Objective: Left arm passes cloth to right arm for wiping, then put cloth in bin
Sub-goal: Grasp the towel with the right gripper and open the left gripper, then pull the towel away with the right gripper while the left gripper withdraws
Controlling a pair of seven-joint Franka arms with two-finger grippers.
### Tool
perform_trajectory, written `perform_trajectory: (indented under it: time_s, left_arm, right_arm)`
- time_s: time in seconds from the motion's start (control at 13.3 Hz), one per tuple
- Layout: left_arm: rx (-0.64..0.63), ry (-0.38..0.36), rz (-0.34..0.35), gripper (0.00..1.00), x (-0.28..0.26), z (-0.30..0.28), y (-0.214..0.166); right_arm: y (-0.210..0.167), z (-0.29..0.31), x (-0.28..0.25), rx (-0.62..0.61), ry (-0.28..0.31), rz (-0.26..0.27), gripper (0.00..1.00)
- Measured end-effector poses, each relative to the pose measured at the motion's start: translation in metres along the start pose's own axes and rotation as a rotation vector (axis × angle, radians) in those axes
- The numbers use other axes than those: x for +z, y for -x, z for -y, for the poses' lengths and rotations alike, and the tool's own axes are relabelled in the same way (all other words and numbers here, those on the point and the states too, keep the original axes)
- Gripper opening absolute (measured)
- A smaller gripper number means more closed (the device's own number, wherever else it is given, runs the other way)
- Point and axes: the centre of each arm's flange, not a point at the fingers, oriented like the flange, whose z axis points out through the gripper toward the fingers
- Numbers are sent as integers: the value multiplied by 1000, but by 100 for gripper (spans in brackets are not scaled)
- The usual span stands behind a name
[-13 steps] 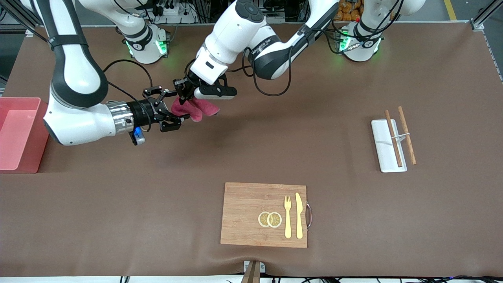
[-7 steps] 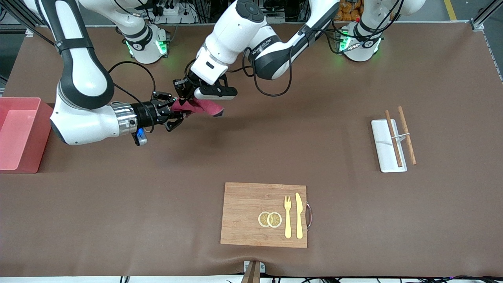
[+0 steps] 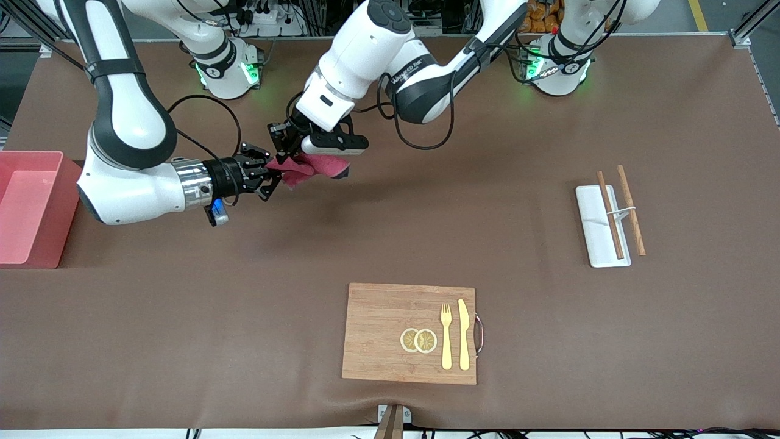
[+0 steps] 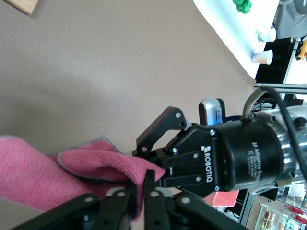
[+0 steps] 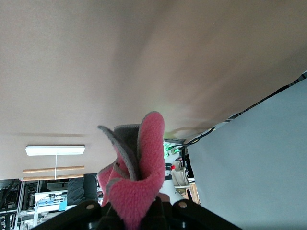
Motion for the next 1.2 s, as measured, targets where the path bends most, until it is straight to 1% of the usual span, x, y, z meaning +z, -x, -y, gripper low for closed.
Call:
perform_trajectory:
  time_s: [0.08,0.15,0.23,0.3,0.38,0.45,0.53,0.6,0.68,0.75,0.9,0.98,1.05,1.13,1.2]
  left_arm:
    - [15,1,-18,30,-3,-1,-4]
    - [36,1,-39,40,-7,-2,-8]
    - [51,0,-59,52,-11,-3,-14]
    - [60,-6,-78,63,-15,-3,-22]
    - [66,-28,-99,72,-21,-1,-34]
    - [71,-64,-122,83,-27,3,-49]
    - [71,-103,-147,92,-37,9,-68]
    - [75,-136,-167,100,-49,16,-90]
    - [78,-166,-186,100,-62,26,-113]
    - [76,-196,-205,100,-74,38,-138]
    - [83,-256,-234,100,-96,66,-185]
    - [90,-287,-246,100,-109,82,-210]
    - [97,-318,-255,100,-121,97,-232]
    - [106,-350,-260,100,-133,112,-253]
    - [116,-388,-259,100,-147,128,-274]
  right_arm:
    - [0,0,-1,-7,-1,-3,5]
    - [-1,0,-2,-23,0,-10,5]
    - [-3,-1,-4,-47,3,-23,5]
    - [-5,-2,-6,-82,13,-50,5]
    - [-7,-2,-7,-139,30,-91,5]
    - [-9,-1,-4,-207,42,-134,5]
    - [-9,2,2,-269,58,-184,5]
    - [-11,6,12,-310,86,-250,5]
    - [-15,11,25,-340,121,-328,5]
    - [-20,16,39,-365,156,-394,5]
    - [-33,19,57,-407,224,-491,5]
    - [-45,16,52,-442,273,-539,5]
    - [-60,12,39,-482,312,-572,5]
    - [-83,4,16,-530,335,-581,5]
    - [-114,-9,-16,-586,348,-574,5]
